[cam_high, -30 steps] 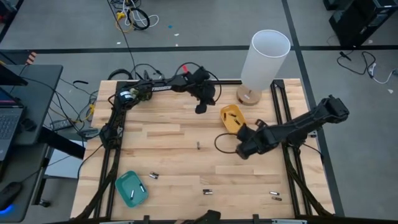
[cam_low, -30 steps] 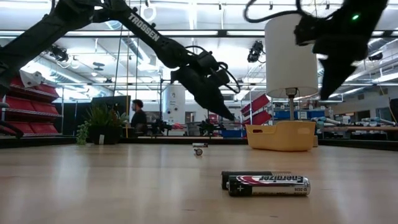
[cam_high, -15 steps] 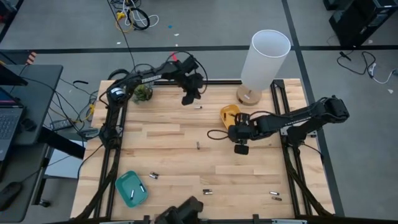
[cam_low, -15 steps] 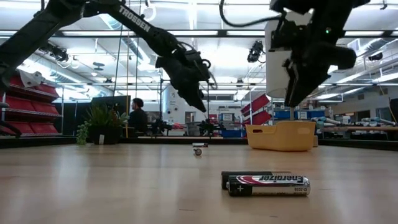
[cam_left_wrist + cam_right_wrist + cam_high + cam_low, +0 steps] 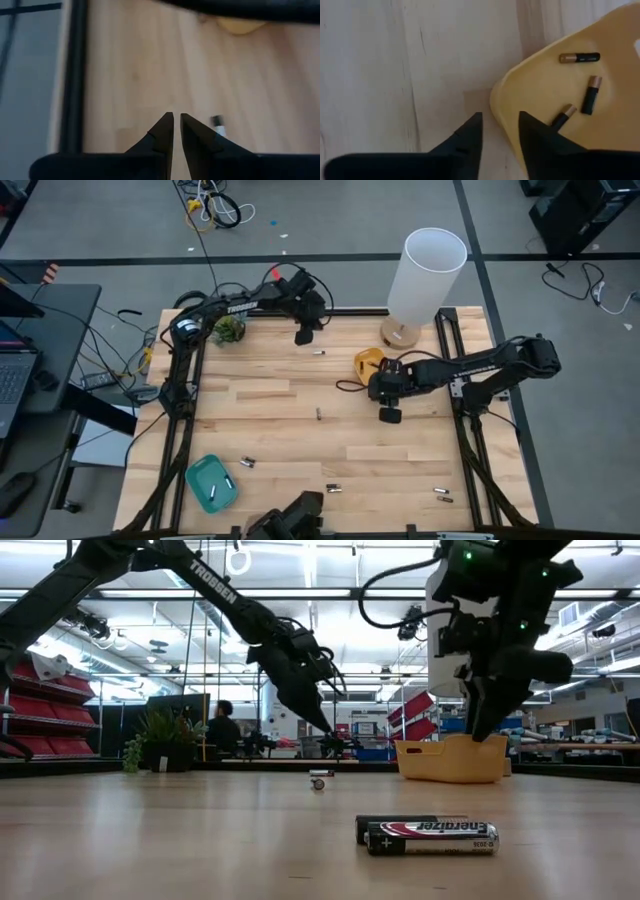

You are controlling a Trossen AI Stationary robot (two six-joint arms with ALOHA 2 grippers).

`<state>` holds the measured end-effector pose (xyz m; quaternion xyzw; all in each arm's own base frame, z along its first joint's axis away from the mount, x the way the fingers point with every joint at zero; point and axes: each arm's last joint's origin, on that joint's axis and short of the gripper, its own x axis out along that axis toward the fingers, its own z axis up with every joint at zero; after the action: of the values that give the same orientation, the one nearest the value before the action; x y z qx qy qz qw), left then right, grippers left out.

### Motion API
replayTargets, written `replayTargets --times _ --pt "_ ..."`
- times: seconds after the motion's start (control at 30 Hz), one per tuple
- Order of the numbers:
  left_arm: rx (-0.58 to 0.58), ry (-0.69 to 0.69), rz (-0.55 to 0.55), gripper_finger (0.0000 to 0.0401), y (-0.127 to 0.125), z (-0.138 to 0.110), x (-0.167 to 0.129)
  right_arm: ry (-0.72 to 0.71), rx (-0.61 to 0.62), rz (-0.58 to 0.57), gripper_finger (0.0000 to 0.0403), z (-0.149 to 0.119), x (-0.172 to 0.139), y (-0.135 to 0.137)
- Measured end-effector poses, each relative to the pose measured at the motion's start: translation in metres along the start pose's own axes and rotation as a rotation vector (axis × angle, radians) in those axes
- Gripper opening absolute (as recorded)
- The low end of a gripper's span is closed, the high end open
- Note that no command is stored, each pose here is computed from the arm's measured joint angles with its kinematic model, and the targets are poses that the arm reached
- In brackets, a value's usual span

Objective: Sort batteries
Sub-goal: Adjust the yellow bin, then put the black battery into the yellow bin

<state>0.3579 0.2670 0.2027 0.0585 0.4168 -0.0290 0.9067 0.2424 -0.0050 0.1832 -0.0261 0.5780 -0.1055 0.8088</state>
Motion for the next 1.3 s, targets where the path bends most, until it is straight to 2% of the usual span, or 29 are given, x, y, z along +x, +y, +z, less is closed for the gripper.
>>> replayTargets --times 0.27,0.37,0.53,0.63,0.9,1.13,1.2,1.3 --pt "0.011 0.014 0.065 0.0049 0.002 -0.003 0.004 0.011 0.039 0.005 0.0018 -0.004 0.005 -0.005" --pt "0.015 0.010 0.069 0.0049 0.001 -0.002 0.004 0.038 0.067 0.017 0.0005 -0.006 0.005 -0.004" --pt "0.025 0.003 0.057 0.0049 -0.003 0.001 0.006 0.102 0.106 0.027 0.0017 -0.014 0.001 0.009" --pt "0.050 -0.051 0.015 0.0048 -0.009 0.009 0.009 0.117 0.117 0.034 0.0016 -0.018 -0.003 0.018" --pt "0.189 -0.213 -0.034 0.0058 -0.038 0.043 0.024 0.052 0.159 0.077 0.0016 -0.024 -0.025 0.030" --pt "0.275 -0.279 -0.063 0.0124 -0.066 0.060 0.057 -0.020 0.249 0.113 0.0055 -0.029 -0.045 0.030" --pt "0.266 -0.267 -0.020 0.0148 -0.070 0.060 0.067 -0.036 0.329 0.116 0.0069 -0.032 -0.053 0.028" --pt "0.198 -0.200 0.110 0.0181 -0.070 0.065 0.072 -0.069 0.441 0.138 0.0084 -0.037 -0.065 0.027"
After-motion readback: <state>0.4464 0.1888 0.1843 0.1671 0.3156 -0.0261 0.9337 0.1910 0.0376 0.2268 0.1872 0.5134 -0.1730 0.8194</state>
